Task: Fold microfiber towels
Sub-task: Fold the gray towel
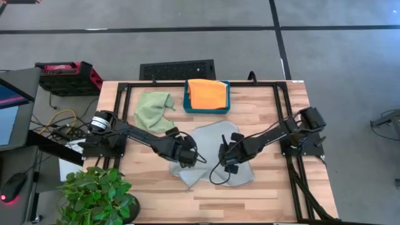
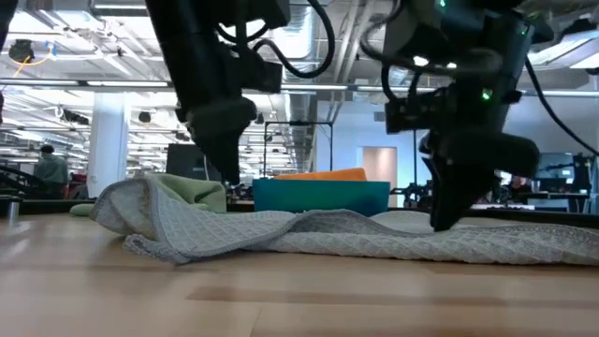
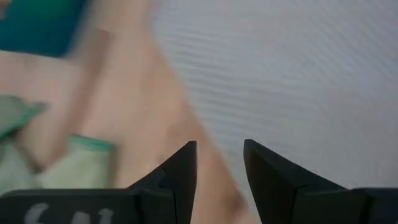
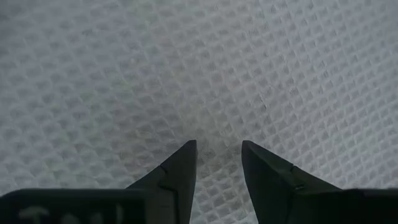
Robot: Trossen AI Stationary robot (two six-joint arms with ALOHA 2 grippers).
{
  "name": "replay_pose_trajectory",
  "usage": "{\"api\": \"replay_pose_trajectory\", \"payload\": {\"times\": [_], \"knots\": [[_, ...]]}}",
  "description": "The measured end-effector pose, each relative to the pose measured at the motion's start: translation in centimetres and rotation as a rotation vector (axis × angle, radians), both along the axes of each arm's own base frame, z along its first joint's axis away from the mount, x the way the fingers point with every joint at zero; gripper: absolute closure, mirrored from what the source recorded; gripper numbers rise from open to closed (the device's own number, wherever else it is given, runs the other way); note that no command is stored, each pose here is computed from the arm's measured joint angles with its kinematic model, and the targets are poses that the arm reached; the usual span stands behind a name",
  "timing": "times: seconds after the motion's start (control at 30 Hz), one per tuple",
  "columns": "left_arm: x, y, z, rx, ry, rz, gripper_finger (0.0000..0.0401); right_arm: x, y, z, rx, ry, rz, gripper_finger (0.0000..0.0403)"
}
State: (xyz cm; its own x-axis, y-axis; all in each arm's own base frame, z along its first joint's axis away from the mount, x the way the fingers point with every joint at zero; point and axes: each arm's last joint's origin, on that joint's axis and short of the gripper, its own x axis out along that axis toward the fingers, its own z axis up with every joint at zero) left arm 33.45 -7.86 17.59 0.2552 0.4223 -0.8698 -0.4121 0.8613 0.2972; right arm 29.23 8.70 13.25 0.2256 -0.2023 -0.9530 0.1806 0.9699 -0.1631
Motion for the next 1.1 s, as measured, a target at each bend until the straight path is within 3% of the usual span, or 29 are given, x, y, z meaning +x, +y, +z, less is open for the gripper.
{"api": "replay_pose_trajectory", "payload": {"times": [0.17, 0.27, 0.37, 0.5, 0.67, 0.77, 1.1], "knots": [[-0.1, -2.5, -0.1, -0.187, 0.019, -0.155, 0.0275, -0.3, 0.4, 0.2, 0.003, 0.005, 0.001, 0.0253], [-0.4, -5.5, 0.0, -0.227, -0.001, -0.352, 0.0275, -0.6, 0.6, 1.4, 0.024, -0.037, 0.0, 0.0253], [-1.2, -8.5, 0.2, -0.193, -0.035, -0.493, 0.0275, -0.8, 0.8, 2.5, 0.038, -0.075, 0.002, 0.0253], [-2.4, -11.5, -0.1, -0.14, -0.068, -0.577, 0.0275, -1.0, 0.9, 3.7, 0.052, -0.122, 0.008, 0.0253], [-2.4, -13.9, -2.8, -0.083, -0.064, -0.665, 0.0275, -1.0, 1.2, 4.2, 0.063, -0.158, 0.014, 0.0252], [-2.4, -14.1, -4.3, -0.03, -0.027, -0.691, 0.0275, -1.1, 1.3, 4.3, 0.067, -0.166, 0.013, 0.0254], [-1.9, -13.3, -4.6, 0.167, 0.002, -0.674, 0.0275, -1.2, 1.8, 4.3, 0.077, -0.168, 0.006, 0.0254]]}}
